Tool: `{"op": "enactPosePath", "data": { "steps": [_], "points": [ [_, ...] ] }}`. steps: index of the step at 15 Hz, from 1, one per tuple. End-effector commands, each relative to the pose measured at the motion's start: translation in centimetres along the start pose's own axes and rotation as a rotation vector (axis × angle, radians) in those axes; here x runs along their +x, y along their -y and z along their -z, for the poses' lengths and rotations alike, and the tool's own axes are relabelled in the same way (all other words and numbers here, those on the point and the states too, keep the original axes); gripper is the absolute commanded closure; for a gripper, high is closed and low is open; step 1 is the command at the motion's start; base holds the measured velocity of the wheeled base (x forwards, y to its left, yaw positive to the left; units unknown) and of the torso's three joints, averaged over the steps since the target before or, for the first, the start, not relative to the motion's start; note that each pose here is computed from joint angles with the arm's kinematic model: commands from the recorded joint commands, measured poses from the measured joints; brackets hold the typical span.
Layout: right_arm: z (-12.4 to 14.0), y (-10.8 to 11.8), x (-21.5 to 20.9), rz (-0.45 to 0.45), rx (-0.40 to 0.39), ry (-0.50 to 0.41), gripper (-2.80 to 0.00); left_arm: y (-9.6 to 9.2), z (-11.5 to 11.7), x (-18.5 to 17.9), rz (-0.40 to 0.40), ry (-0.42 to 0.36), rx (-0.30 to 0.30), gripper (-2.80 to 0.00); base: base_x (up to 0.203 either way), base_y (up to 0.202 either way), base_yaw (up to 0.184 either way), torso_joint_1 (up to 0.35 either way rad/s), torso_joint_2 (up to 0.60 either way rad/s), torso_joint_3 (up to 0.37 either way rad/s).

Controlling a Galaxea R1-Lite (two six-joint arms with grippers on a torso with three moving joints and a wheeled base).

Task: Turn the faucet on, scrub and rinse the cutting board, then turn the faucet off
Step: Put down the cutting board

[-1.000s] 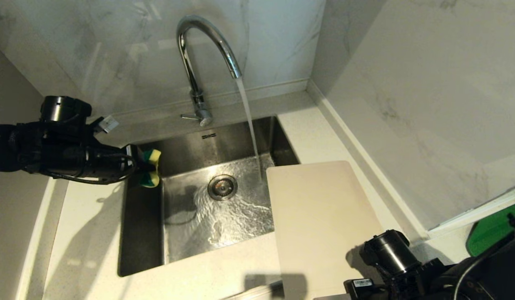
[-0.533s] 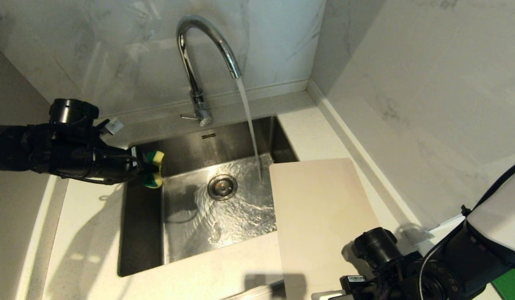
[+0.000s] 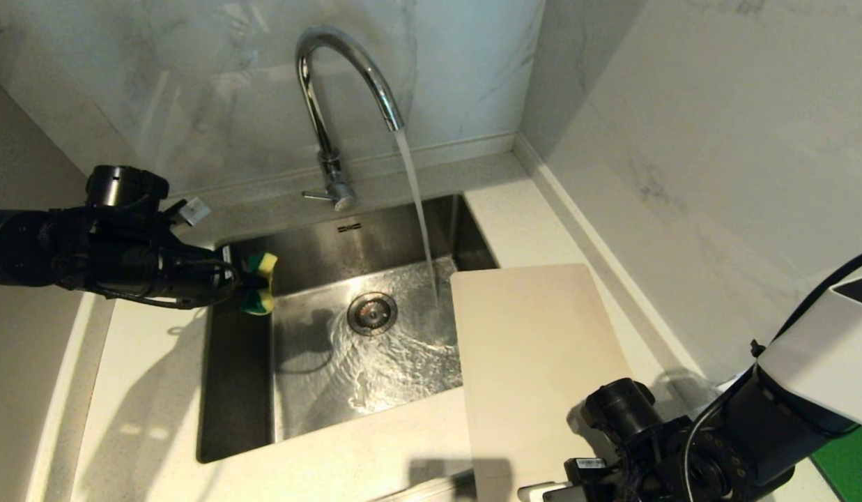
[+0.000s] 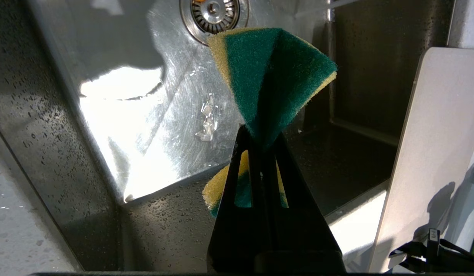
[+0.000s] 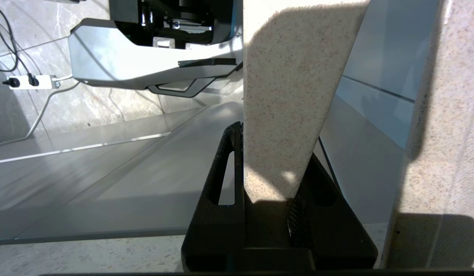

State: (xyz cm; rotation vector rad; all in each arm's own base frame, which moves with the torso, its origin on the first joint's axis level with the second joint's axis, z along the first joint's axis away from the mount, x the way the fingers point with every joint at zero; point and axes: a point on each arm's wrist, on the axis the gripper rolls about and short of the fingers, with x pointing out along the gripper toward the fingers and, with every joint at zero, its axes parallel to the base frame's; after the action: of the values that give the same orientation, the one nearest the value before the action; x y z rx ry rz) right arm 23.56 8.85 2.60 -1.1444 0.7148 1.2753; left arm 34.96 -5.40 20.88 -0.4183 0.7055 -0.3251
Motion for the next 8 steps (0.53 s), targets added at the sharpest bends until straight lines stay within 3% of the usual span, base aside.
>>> {"op": "enactPosePath", "data": {
  "steps": [1, 2, 8],
  "points": [
    [-0.1, 0.1, 0.0, 0.003, -0.010, 0.007, 0.00, 0.1, 0.0, 0.0, 0.003, -0.002, -0.001, 0.00, 0.000, 0.000, 0.000, 0.000, 0.00, 0.000],
    [-0.1, 0.1, -0.2, 0.005, -0.013, 0.017, -2.80, 0.1, 0.0, 0.0, 0.003, -0.001, -0.001, 0.00, 0.000, 0.000, 0.000, 0.000, 0.00, 0.000],
    [-0.6, -0.5, -2.1, 0.059, -0.044, 0.031, -2.80, 1.1, 0.2, -0.9, 0.016, 0.006, 0.004, 0.00, 0.000, 0.000, 0.000, 0.000, 0.00, 0.000]
  ]
}}
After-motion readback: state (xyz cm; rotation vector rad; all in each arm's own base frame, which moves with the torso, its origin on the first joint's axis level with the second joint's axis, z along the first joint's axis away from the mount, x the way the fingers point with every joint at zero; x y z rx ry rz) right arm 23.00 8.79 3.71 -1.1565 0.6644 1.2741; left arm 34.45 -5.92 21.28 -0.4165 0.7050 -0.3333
